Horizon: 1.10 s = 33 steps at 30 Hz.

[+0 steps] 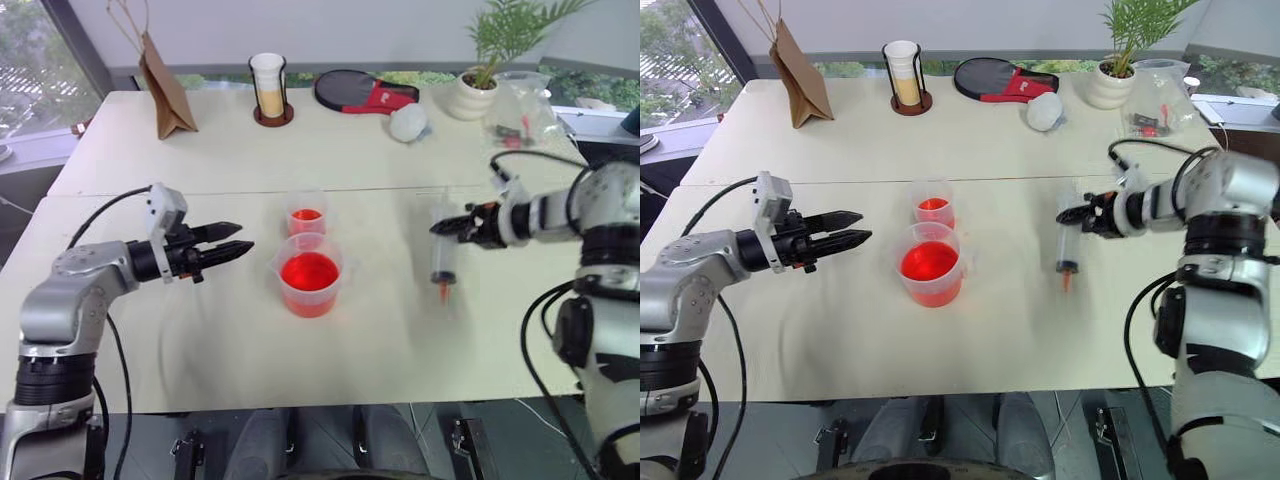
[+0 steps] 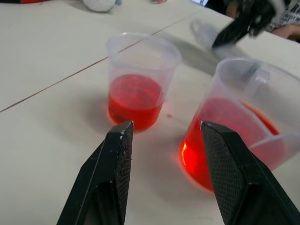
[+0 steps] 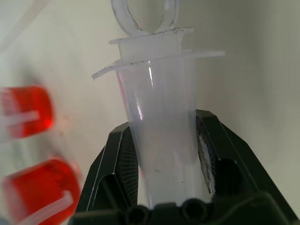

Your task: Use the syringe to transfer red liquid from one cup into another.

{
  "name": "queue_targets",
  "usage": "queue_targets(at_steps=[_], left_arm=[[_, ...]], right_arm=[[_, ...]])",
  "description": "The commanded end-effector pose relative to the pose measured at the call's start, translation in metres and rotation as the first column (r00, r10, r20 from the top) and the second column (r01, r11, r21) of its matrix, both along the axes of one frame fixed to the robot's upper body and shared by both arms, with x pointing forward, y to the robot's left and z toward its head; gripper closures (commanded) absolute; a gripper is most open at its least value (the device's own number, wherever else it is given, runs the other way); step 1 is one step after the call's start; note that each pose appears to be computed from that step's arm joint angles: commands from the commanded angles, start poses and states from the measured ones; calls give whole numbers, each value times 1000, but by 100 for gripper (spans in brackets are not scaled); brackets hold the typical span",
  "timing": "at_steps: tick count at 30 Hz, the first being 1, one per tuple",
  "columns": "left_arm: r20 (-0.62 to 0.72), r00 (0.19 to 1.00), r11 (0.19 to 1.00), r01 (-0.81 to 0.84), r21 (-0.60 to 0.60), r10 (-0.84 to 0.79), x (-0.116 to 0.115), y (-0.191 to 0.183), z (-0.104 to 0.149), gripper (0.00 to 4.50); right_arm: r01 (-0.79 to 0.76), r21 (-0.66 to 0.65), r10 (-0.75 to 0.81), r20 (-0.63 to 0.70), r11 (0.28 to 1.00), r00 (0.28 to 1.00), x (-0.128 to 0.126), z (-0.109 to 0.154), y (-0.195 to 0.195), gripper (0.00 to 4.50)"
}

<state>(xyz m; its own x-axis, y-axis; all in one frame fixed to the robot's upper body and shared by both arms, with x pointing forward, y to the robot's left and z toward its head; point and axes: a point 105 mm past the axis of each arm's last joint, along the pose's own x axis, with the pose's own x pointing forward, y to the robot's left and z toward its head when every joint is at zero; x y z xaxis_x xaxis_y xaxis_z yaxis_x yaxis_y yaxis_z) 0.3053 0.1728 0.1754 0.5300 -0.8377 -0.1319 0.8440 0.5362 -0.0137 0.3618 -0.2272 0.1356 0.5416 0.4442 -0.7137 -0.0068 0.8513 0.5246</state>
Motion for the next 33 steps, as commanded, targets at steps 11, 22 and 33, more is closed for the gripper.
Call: queue_targets(at_steps=[11,22,33], left_arm=[[51,999,1000,-7,-22,8,13,-5,12,215],[-63,990,992,-126,14,127,2,34,-25,215],[-149,979,990,-139,26,141,-2,35,-44,215]], right_arm=[[106,-57,-98,128,993,987,4,20,-16,8],[-192,-204,276,559,960,782,-67,61,-42,8],[98,-333,212,774,938,597,-81,20,-81,8]])
